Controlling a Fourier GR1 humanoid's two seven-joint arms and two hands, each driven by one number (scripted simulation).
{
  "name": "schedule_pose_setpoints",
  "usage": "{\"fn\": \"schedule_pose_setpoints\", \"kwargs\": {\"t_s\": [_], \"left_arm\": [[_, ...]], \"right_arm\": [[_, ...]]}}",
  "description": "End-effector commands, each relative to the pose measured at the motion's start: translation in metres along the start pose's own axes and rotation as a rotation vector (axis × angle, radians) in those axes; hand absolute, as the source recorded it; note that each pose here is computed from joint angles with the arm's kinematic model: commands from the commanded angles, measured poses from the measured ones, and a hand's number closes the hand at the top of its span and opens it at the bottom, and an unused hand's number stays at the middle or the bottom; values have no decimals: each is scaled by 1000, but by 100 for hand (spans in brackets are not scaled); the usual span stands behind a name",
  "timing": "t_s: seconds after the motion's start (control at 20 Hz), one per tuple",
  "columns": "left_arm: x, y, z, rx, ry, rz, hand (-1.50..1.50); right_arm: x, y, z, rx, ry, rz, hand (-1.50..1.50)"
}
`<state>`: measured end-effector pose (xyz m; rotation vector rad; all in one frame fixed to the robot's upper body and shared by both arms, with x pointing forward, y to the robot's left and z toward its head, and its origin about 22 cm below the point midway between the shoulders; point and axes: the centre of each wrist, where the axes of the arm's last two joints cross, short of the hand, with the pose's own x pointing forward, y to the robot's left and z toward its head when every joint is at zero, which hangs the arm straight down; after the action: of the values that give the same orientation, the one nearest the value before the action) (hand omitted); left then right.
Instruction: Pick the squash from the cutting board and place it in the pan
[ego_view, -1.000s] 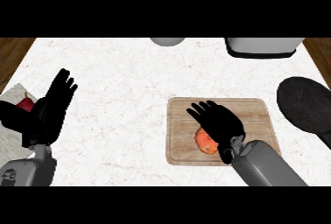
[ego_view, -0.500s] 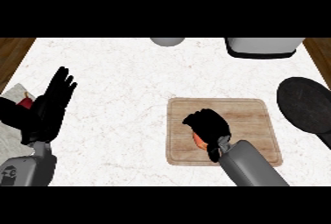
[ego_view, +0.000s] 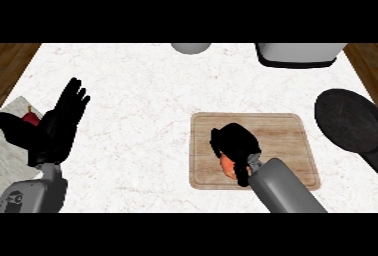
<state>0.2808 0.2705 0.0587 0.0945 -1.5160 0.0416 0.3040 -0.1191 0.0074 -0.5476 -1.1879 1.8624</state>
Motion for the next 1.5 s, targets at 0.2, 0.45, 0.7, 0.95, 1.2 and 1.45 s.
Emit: {"fn": "schedule_pose_setpoints", "kwargs": {"t_s": [0.2,0.45,0.7,0.95,1.2,1.45], "left_arm": [[-14,0,-1,14,-3,-6,0],[-1,16,8,27,1,-6,0],[-1,14,4,42,2,-1,0],[-4,25,10,55,4,-9,0],[16,12,1,22,2,2,0],[15,16,6,-7,8,6,0]], "right_arm": [[-10,-19,16,-118,-18,-49,150],[-23,18,66,-197,203,-166,150],[-42,11,123,-429,342,-106,150],[-27,-38,174,-675,372,9,150],[-10,-61,227,-737,407,-22,150],[-33,-97,224,-783,478,-139,150]]}}
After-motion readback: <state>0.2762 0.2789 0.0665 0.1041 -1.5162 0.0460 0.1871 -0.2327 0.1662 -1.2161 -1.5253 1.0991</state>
